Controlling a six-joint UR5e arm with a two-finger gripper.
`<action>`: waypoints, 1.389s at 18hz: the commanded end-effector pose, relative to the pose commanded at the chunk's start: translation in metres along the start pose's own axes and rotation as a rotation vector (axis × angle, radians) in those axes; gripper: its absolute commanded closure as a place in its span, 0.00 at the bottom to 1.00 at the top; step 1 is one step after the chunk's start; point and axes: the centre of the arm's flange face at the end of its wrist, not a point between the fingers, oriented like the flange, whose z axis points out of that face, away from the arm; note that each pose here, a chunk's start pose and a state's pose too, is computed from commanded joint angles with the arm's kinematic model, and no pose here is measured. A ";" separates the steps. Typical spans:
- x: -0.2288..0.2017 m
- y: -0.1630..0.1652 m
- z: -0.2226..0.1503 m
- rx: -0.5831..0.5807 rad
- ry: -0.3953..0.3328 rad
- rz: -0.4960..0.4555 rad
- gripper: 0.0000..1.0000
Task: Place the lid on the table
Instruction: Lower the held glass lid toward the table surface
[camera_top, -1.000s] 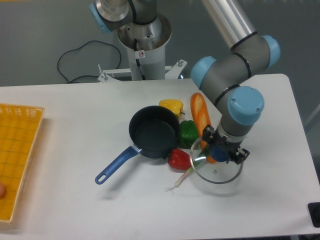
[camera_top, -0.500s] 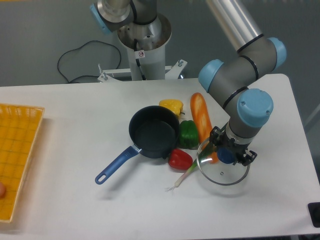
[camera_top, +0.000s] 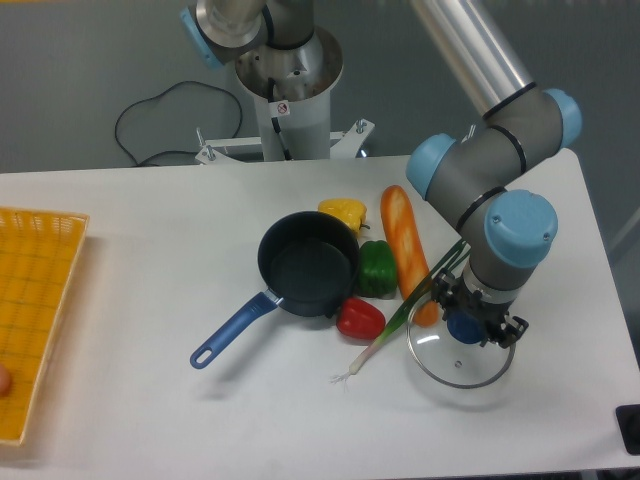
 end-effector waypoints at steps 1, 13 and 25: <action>-0.002 0.001 0.002 0.002 -0.006 0.000 0.41; -0.018 0.009 0.015 -0.011 -0.027 -0.009 0.41; -0.019 0.010 0.028 -0.026 -0.035 -0.007 0.41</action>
